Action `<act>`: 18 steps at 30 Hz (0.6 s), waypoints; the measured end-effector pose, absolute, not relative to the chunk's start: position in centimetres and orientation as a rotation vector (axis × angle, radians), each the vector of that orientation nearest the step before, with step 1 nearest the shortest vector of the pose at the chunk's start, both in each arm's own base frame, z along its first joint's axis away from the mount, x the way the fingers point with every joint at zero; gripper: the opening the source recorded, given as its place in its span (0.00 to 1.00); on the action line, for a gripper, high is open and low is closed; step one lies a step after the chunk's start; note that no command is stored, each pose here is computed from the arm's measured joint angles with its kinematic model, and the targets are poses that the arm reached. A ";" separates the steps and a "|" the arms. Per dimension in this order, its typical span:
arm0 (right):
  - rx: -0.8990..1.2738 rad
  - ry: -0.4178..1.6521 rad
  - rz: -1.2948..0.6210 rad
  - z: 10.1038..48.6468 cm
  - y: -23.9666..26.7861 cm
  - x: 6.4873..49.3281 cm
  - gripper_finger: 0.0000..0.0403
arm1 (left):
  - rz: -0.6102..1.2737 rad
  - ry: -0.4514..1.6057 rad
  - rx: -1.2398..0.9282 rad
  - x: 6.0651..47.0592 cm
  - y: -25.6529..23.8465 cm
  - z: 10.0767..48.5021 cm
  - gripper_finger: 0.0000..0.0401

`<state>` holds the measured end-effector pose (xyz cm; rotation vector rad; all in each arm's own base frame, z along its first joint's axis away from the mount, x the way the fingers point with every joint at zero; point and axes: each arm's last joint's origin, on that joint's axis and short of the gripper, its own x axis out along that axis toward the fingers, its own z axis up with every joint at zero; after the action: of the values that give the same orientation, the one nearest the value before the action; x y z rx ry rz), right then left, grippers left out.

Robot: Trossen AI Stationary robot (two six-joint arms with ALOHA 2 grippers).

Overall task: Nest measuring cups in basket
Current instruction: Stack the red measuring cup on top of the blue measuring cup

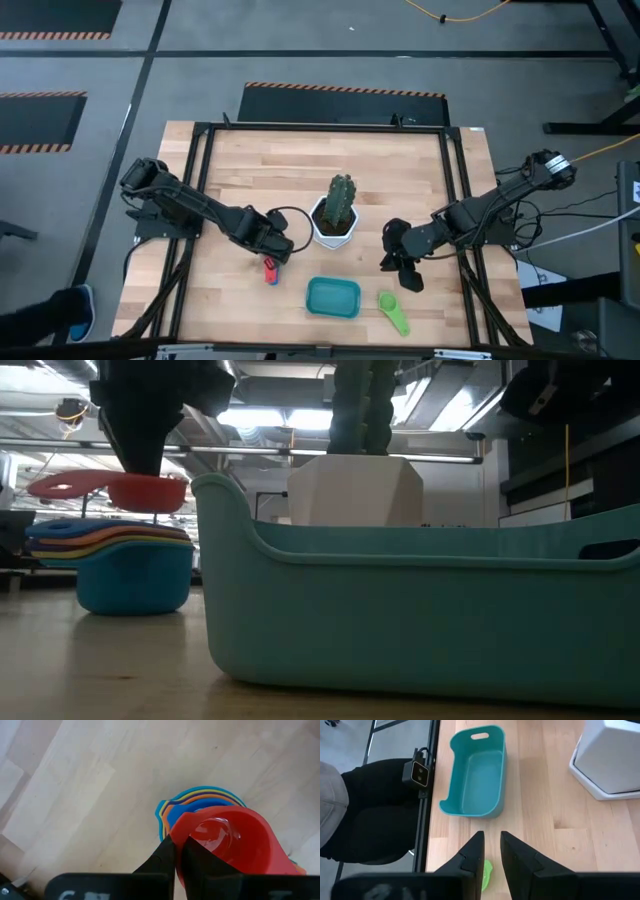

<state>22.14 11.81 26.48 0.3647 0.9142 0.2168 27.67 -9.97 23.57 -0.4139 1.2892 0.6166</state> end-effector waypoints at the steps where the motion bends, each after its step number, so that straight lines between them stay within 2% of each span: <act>1: 0.365 0.914 0.217 26.5 11.8 22.1 0.17 | 0.621 1.288 -0.419 27.7 -10.0 23.6 0.02; 18: 0.357 0.909 0.223 26.5 11.8 22.2 0.17 | 0.700 1.256 -0.480 27.8 -10.2 23.1 0.03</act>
<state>22.17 11.83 26.51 0.3571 0.9085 0.2229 27.80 -10.16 23.13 -0.4802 1.2562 0.7002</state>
